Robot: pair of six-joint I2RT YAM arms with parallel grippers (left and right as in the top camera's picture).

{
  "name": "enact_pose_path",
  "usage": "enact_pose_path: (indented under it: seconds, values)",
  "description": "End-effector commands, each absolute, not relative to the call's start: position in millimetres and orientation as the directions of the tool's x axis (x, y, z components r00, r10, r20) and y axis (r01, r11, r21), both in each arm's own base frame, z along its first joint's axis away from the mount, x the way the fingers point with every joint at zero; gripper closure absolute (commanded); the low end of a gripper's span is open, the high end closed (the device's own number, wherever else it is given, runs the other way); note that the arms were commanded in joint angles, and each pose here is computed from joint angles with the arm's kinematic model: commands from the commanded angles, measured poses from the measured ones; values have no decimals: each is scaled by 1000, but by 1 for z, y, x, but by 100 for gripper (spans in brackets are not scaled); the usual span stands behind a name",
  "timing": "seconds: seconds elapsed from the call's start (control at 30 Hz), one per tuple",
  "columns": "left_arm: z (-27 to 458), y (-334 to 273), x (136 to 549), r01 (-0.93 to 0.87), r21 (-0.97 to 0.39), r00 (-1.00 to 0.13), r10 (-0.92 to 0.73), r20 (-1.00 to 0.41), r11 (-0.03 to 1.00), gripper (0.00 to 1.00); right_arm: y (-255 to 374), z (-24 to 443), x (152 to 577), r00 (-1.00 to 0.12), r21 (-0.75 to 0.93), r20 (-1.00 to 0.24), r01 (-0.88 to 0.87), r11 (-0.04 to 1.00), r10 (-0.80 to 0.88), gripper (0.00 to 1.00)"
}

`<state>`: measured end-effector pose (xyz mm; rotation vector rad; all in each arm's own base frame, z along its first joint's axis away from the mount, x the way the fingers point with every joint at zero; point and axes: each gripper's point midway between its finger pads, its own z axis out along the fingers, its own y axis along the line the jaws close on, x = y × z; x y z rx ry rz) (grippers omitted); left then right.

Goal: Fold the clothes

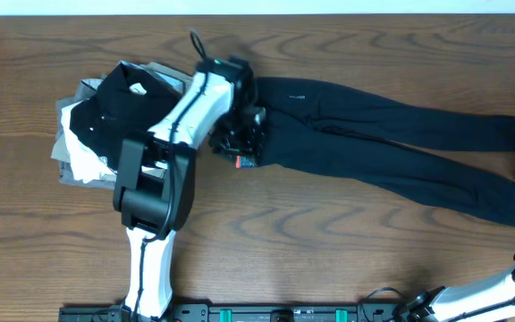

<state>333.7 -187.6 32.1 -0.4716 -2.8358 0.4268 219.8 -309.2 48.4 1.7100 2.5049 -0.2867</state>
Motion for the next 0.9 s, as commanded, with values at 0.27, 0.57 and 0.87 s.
enact_pose_path:
  seconds: [0.27, 0.57, 0.87]
  values:
    - [32, -150, 340, 291, -114, -933, 308, 184, 950, 94, -311, 51, 225, -354, -67, -187, 935, 348, 916, 53]
    - [132, -113, 367, 256, -6, -966, 256, -40, 967, 94, -311, 51, 225, -354, -67, -190, 935, 348, 916, 77]
    - [92, -150, 360, 285, -159, -958, 283, -35, 945, 48, -311, 51, 225, -350, -65, -189, 937, 344, 918, 50]
